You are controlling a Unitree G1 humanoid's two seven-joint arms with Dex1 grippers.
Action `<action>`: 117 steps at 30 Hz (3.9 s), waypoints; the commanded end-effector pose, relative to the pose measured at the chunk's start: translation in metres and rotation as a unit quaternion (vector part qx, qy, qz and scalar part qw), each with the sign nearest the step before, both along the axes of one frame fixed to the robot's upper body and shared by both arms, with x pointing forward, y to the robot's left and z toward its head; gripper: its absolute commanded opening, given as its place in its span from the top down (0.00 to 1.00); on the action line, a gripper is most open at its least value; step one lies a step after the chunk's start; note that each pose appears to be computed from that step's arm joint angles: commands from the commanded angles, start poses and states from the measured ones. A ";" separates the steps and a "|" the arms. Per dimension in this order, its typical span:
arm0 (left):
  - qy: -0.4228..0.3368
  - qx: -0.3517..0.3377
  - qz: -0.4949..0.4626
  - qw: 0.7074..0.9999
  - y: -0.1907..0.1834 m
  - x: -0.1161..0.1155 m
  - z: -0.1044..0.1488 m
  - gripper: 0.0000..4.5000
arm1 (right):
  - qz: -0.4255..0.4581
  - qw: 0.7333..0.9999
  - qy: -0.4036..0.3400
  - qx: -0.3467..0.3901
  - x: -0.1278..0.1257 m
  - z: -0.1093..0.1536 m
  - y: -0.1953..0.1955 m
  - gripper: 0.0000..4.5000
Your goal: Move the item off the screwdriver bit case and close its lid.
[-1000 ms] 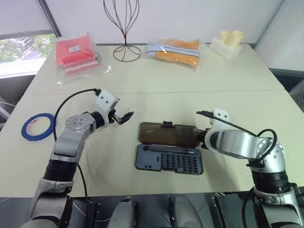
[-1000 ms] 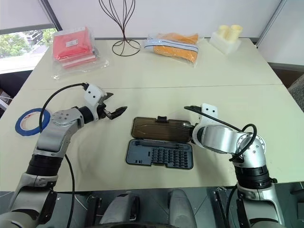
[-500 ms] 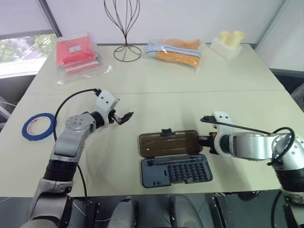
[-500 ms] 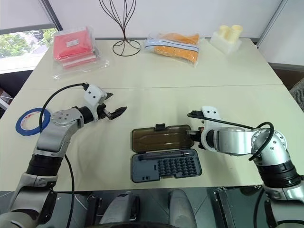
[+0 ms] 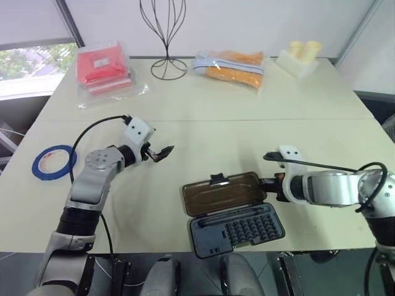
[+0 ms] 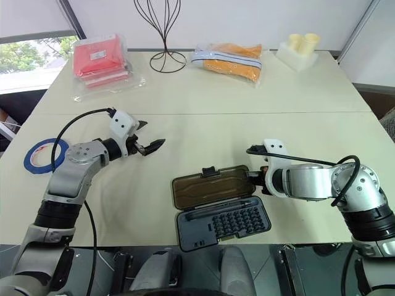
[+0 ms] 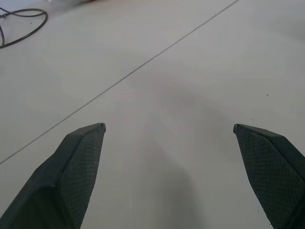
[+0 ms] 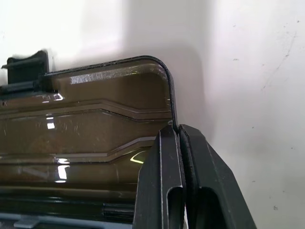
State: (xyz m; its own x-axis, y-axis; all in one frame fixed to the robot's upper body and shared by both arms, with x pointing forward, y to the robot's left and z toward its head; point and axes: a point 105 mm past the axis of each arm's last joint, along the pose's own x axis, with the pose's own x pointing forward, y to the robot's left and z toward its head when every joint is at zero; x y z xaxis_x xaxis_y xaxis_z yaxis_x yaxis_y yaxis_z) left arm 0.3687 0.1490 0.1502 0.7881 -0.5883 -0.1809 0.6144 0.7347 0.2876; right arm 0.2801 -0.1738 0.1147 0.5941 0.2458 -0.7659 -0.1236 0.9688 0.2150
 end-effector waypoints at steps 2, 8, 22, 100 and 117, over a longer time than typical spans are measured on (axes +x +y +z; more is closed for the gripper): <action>-0.026 0.006 -0.011 1.000 -0.005 0.000 0.011 0.00 | -0.039 0.999 -0.016 0.004 0.004 0.005 -0.005 0.99; -0.027 0.007 -0.013 1.000 -0.006 0.001 0.011 0.00 | -0.060 0.998 -0.007 0.003 0.002 -0.001 -0.009 0.99; -0.028 0.012 -0.016 0.999 -0.007 0.001 0.011 0.00 | -0.134 0.990 -0.033 0.005 0.013 0.012 -0.006 0.99; 0.122 0.017 -0.400 0.908 -0.067 -0.106 -0.059 0.99 | 0.249 0.875 -0.370 -0.191 0.068 0.085 0.014 0.00; 0.117 0.028 -0.380 0.917 -0.071 -0.095 -0.083 0.99 | 0.446 0.830 -0.288 -0.170 0.084 0.059 0.032 0.00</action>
State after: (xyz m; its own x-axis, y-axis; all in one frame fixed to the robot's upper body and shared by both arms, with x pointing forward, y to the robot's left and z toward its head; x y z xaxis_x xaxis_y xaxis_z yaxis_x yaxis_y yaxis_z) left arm 0.2725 0.0703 0.0843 0.0553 -0.9586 -0.2794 0.9900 0.0162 0.1403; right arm 0.3621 -0.1450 0.1612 0.5835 0.5952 -0.5525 -0.8109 0.4644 -0.3561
